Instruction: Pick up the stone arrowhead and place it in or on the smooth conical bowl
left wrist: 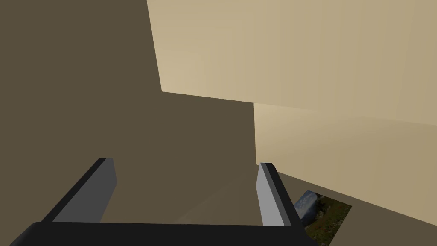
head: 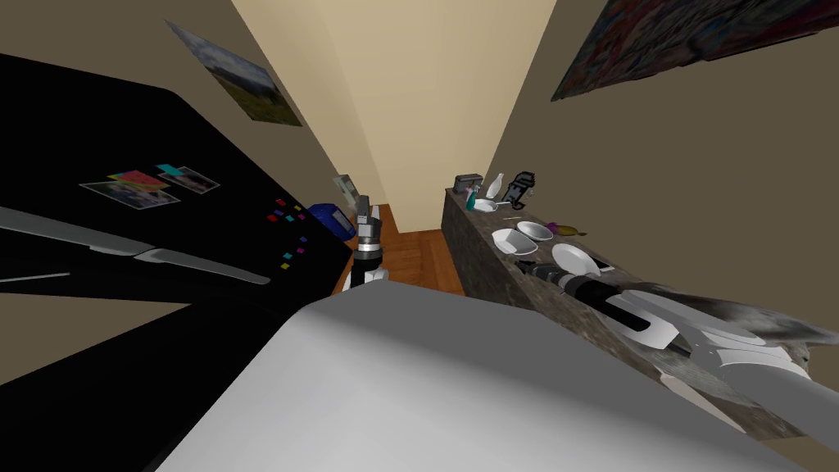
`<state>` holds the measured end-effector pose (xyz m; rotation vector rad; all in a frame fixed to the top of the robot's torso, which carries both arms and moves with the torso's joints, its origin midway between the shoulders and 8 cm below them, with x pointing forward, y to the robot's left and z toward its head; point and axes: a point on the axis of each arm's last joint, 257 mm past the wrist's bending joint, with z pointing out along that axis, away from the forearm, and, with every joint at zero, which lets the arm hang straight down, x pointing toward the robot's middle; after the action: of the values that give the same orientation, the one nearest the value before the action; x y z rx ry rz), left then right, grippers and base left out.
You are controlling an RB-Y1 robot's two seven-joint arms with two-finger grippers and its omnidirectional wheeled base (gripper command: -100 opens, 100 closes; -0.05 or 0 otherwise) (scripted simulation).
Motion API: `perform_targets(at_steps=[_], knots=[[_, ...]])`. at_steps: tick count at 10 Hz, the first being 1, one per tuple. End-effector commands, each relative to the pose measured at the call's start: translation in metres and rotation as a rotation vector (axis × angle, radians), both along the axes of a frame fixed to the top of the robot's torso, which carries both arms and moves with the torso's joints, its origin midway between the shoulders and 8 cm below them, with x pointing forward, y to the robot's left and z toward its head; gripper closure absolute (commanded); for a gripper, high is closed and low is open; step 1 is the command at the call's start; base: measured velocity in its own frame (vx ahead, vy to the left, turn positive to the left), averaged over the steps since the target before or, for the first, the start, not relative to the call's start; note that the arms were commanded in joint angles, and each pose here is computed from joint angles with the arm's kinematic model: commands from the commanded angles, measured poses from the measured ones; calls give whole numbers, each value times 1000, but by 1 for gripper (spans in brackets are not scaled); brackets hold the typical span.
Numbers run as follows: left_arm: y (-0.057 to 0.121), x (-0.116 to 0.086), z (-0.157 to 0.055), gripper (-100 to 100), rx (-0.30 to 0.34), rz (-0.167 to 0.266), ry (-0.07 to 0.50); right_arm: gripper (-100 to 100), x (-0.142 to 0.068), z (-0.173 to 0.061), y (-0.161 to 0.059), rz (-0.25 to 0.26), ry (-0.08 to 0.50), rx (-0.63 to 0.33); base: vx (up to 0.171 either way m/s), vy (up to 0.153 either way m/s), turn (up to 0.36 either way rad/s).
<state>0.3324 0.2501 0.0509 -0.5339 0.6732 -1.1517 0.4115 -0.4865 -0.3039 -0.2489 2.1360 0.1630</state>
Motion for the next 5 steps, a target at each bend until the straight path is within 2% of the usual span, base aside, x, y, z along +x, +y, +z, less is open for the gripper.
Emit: perform_targets(at_steps=[1, 5], knots=[[0, 0, 0, 0, 0, 0, 0, 100, 0, 0, 0, 0, 0, 0, 0, 0, 0], [0, 0, 0, 0, 0, 0, 0, 100, 0, 0, 0, 0, -1, -1, 0, 0, 0]])
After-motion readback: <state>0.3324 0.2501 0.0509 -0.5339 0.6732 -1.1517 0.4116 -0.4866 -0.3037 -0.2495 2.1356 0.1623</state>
